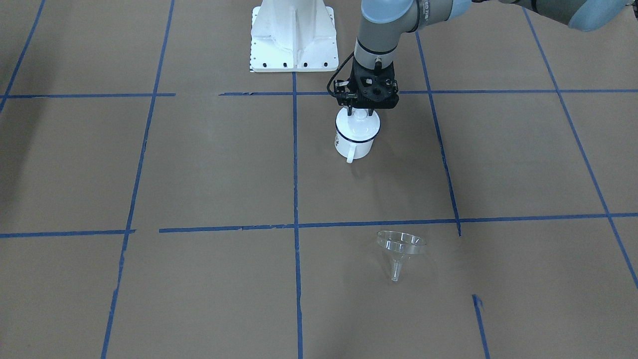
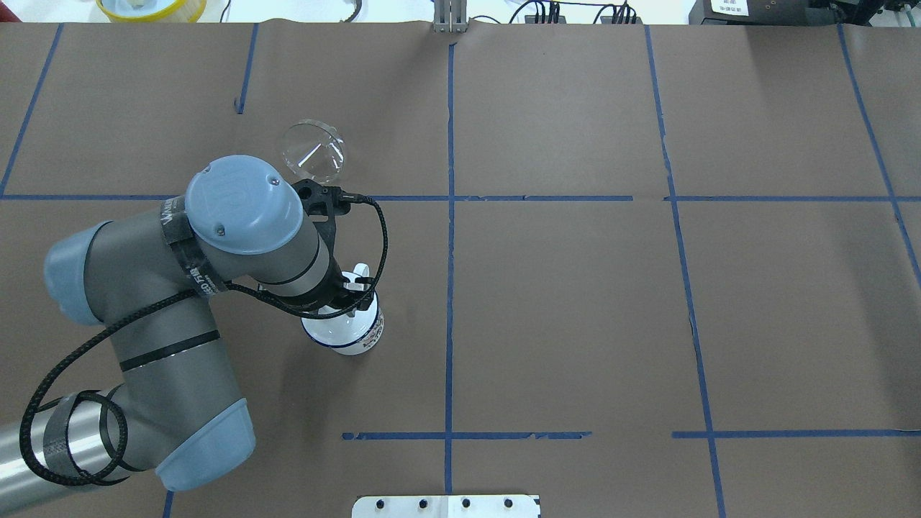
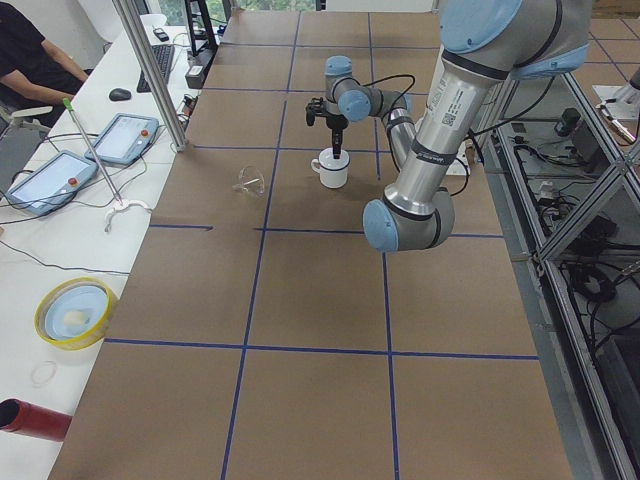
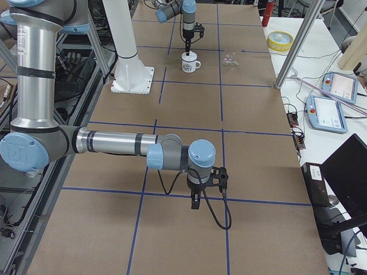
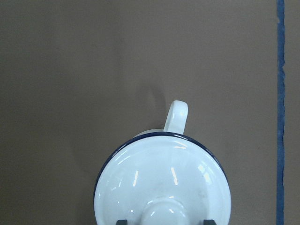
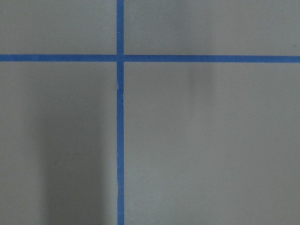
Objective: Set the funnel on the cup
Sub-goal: 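Lift the white lid off the mug and set it beside the mug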
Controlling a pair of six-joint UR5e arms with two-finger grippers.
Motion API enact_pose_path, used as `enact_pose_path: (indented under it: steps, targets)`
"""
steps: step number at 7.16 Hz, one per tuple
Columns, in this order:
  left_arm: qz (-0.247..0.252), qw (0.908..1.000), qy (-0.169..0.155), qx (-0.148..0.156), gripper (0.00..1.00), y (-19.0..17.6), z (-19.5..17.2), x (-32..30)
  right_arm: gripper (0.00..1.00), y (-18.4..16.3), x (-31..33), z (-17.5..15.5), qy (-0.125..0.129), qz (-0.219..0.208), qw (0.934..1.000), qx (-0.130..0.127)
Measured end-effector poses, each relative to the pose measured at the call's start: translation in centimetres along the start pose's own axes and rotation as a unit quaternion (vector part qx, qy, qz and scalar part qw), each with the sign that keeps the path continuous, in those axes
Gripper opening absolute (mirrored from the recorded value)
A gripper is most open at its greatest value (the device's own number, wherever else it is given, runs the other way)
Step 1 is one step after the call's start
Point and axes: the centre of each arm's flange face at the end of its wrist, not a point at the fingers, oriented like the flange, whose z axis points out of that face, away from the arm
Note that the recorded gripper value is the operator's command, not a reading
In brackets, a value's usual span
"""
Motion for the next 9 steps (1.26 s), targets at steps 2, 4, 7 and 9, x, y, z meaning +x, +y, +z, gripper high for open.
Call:
enact_pose_path:
  steps: [2,4,7,9]
  targets:
    - [0.002,1.0000,0.003,0.001,0.00,0.1,-0.4,0.1,1.00,0.0,0.0,0.0,0.000,0.000,1.0000,0.000]
    - [0.003,0.9999,0.012,0.006,0.00,0.3,-1.7,0.0,1.00,0.0,0.0,0.0,0.000,0.000,1.0000,0.000]
    - [-0.008,0.9996,0.008,0.027,0.00,-0.8,-6.1,-2.1,1.00,0.0,0.0,0.0,0.000,0.000,1.0000,0.000]
    - [0.017,0.9992,-0.013,0.035,0.00,-2.1,-5.9,-5.6,1.00,0.0,0.0,0.0,0.000,0.000,1.0000,0.000]
